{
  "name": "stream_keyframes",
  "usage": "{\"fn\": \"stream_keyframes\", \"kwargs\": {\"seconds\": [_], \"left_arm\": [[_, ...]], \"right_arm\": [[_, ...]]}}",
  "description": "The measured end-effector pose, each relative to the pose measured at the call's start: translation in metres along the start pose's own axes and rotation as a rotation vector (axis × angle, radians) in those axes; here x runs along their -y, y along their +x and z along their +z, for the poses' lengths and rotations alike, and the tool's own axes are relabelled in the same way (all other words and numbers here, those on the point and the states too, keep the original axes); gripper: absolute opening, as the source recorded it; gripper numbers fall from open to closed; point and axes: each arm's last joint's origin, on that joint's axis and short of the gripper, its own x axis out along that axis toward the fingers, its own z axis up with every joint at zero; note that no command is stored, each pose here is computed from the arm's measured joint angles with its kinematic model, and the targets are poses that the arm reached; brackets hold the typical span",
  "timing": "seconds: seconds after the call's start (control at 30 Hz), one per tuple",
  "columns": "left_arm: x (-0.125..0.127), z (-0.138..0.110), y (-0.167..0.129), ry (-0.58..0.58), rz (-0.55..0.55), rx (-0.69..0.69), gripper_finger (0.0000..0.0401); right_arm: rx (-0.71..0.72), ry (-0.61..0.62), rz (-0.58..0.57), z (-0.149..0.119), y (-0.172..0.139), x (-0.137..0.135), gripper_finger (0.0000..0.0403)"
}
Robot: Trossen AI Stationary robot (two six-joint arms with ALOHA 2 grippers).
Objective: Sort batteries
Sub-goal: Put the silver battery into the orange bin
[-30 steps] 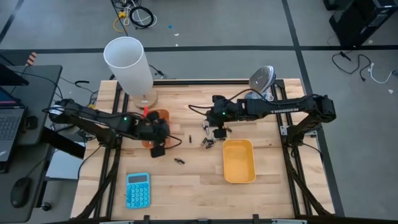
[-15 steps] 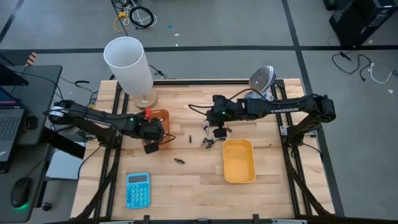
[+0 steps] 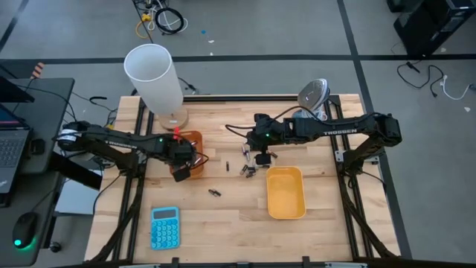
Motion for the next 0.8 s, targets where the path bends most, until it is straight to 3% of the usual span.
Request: {"fn": "stream_keyframes", "kwargs": {"seconds": [0.2,0.57,0.8], "left_arm": [[0.0002,0.0009,0.0006,-0.016,-0.003,0.011,0.005],[-0.0007,0.0026,0.0005,-0.057,0.039,0.045,0.0104],[-0.0008,0.0026,0.0005,-0.054,0.042,0.046,0.0115]], "right_arm": [[0.005,0.009,-0.001,0.0004,0.0001,0.0001,0.0097],[0.026,0.031,0.053,0.0003,0.0008,0.0017,0.01],[0.024,0.052,0.045,-0.0017,0.0017,0.0079,0.01]]}}
